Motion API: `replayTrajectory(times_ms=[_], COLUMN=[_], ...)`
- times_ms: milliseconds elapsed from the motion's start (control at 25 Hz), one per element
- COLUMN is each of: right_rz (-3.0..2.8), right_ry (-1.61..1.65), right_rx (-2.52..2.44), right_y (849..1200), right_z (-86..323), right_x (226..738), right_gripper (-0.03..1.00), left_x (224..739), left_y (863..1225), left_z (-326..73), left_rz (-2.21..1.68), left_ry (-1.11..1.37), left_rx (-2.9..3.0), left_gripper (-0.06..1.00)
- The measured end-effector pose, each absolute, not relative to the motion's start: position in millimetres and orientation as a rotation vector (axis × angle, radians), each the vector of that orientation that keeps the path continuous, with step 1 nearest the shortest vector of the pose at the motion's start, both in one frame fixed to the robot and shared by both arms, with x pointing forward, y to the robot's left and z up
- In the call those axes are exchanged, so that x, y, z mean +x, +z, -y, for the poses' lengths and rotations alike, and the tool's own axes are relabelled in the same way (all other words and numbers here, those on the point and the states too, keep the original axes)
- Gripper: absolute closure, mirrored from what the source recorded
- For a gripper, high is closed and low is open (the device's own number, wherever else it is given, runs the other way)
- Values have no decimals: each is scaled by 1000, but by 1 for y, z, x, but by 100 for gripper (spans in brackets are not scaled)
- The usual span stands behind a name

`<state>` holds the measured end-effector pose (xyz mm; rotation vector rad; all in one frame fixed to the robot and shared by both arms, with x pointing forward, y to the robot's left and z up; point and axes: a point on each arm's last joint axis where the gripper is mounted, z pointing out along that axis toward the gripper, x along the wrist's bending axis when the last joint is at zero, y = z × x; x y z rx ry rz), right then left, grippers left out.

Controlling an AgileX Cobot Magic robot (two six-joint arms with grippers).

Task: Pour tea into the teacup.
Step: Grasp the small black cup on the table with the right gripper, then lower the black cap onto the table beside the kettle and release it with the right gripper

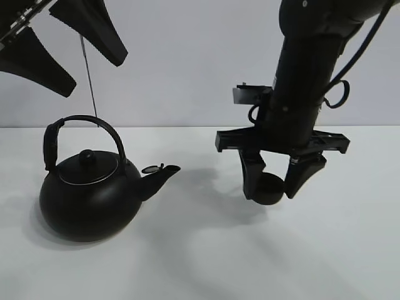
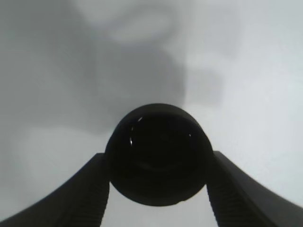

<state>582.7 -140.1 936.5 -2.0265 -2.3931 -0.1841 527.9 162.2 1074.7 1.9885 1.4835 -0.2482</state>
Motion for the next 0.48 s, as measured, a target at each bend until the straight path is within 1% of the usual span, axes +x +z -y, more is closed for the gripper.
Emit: replayTrajectory(times_ms=[320,480], right_rz=[2515,2532], right_ry=[-384,-391], right_rx=[-1914,-1880], right_y=[973,970], right_z=[92,75], right_x=[589,586], right_gripper=[56,56], left_x=[528,528], left_y=[1075,1075], left_z=[-162,-162], left_rz=[-1483,-1483], left_ry=[-247,-247], left_rx=[1988,1988], left_gripper=[38,38])
